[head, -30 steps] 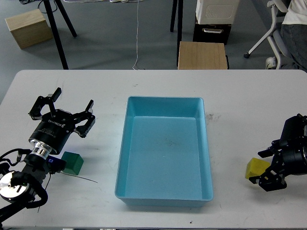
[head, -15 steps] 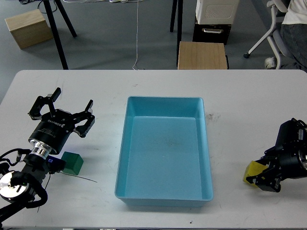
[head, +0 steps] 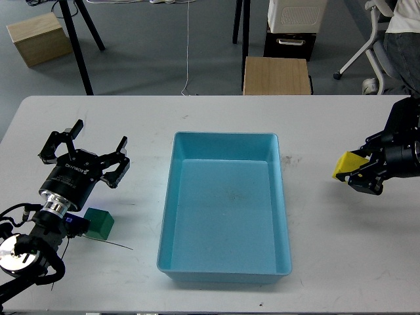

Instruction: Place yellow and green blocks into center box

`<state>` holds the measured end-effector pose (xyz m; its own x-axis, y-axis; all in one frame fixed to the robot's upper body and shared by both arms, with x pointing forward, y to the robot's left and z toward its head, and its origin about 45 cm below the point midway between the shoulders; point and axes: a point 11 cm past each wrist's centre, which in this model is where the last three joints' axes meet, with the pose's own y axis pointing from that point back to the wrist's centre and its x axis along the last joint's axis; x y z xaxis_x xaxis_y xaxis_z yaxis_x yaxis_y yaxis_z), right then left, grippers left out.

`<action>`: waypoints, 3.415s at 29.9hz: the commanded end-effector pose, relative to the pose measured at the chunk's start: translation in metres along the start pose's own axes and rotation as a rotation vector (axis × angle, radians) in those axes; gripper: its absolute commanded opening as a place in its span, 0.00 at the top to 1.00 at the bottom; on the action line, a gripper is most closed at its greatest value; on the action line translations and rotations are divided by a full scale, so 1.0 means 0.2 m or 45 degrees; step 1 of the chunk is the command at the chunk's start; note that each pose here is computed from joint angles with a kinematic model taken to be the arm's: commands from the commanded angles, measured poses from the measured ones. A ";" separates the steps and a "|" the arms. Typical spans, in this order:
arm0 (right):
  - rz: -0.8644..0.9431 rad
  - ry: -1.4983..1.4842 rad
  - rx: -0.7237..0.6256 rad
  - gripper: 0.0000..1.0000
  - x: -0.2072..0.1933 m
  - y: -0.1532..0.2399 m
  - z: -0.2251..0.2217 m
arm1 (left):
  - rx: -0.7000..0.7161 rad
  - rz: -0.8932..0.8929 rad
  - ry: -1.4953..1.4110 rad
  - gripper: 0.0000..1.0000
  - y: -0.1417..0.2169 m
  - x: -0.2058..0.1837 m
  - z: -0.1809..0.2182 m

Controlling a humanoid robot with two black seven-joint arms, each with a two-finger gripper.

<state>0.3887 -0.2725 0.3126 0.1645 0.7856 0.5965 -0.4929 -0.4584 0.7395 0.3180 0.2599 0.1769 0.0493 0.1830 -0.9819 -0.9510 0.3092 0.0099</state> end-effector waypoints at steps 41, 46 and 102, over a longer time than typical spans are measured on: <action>-0.153 0.376 0.556 0.04 0.25 -0.75 -0.79 | -0.048 -0.051 0.004 0.00 -0.04 -0.06 0.06; -0.116 0.260 0.528 0.02 0.25 -0.70 -0.71 | -0.047 -0.057 0.001 0.00 -0.05 -0.07 0.06; 1.857 -2.148 0.004 0.01 -0.54 0.28 -0.45 | 1.830 -1.233 -3.567 0.00 0.24 -0.15 0.40</action>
<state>0.2777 -0.3249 0.2693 0.2376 -0.9501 0.2024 -0.8881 -0.2968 -0.3509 0.2948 0.3521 0.2333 0.5150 -0.6751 0.5281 -0.3605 0.3884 0.8481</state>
